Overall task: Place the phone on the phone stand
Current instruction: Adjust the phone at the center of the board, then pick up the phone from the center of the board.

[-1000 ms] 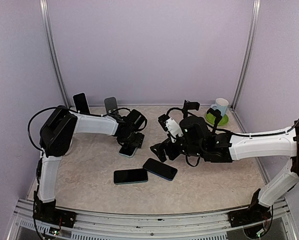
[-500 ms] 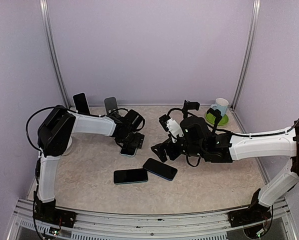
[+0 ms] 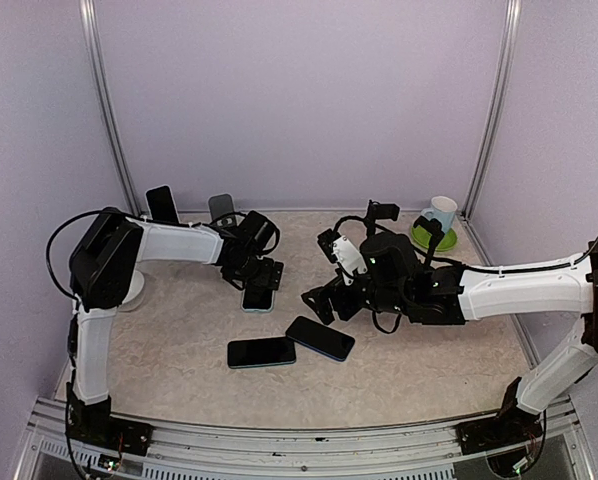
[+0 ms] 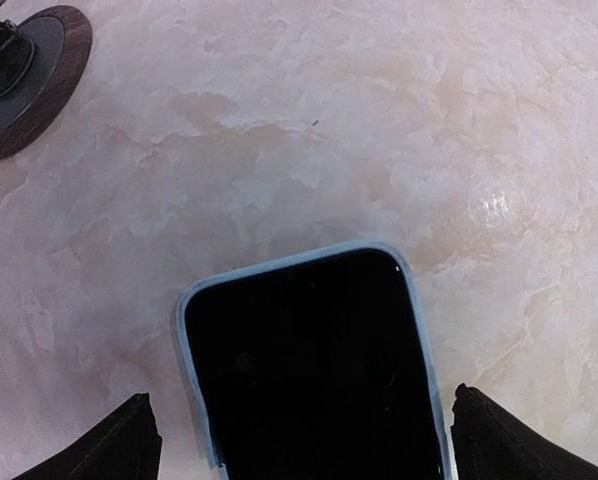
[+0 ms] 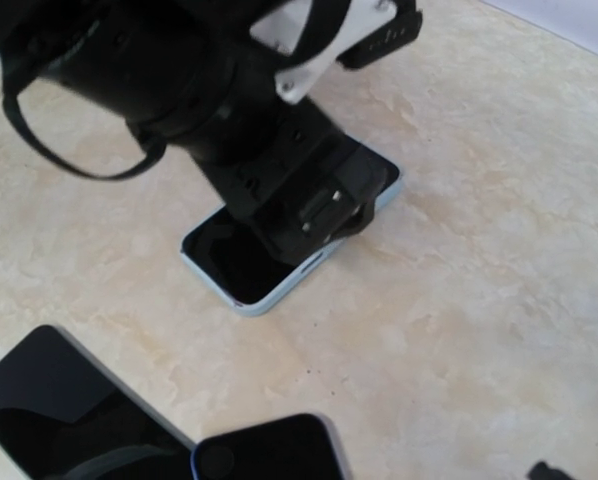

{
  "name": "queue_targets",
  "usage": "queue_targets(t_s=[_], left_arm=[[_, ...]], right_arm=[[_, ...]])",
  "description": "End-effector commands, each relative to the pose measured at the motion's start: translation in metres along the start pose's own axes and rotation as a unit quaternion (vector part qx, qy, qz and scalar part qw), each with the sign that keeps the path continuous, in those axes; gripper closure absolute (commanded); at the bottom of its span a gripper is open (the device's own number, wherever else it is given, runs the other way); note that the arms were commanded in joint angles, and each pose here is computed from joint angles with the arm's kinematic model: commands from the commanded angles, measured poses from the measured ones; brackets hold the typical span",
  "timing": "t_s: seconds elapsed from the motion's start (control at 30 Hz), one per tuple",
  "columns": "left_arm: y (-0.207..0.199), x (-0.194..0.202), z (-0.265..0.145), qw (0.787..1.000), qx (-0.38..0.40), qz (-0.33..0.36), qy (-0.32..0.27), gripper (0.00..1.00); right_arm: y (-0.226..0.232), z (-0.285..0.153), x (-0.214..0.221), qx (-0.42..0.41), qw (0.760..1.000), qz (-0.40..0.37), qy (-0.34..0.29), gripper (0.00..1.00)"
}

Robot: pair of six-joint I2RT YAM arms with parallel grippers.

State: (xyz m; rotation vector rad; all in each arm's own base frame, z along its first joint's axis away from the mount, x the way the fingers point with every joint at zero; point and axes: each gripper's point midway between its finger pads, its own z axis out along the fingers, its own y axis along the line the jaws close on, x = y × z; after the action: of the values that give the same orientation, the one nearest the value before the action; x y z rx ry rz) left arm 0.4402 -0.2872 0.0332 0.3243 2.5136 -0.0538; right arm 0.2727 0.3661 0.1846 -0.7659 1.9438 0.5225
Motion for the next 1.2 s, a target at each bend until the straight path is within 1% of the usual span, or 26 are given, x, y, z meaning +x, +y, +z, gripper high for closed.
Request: queue_targets(t_s=[0.0, 0.27, 0.63, 0.87, 0.93, 1.17], left_arm=[[0.0, -0.033, -0.006, 1.0, 0.002, -0.014, -0.02, 0.01], [-0.001, -0.024, 0.017, 1.0, -0.001, -0.017, 0.011, 0.01], [0.004, -0.015, 0.029, 0.999, -0.011, -0.025, 0.021, 0.01], [0.005, 0.0, 0.04, 0.998, -0.013, -0.042, 0.042, 0.01], [0.006, 0.005, 0.043, 0.998, -0.015, -0.042, 0.049, 0.03], [0.001, 0.017, 0.043, 0.998, -0.021, -0.032, 0.056, 0.18]], right_arm=[[-0.002, -0.006, -0.019, -0.001, 1.0, 0.002, -0.02, 0.0], [-0.005, -0.013, -0.021, 0.005, 1.0, 0.001, -0.024, 0.0], [-0.005, -0.013, -0.013, 0.003, 1.0, 0.006, -0.021, 0.0], [-0.007, -0.014, -0.012, 0.005, 1.0, 0.006, -0.022, 0.0], [-0.007, -0.013, -0.01, 0.006, 1.0, 0.007, -0.02, 0.0], [-0.007, -0.013, -0.009, 0.006, 1.0, 0.008, -0.021, 0.0]])
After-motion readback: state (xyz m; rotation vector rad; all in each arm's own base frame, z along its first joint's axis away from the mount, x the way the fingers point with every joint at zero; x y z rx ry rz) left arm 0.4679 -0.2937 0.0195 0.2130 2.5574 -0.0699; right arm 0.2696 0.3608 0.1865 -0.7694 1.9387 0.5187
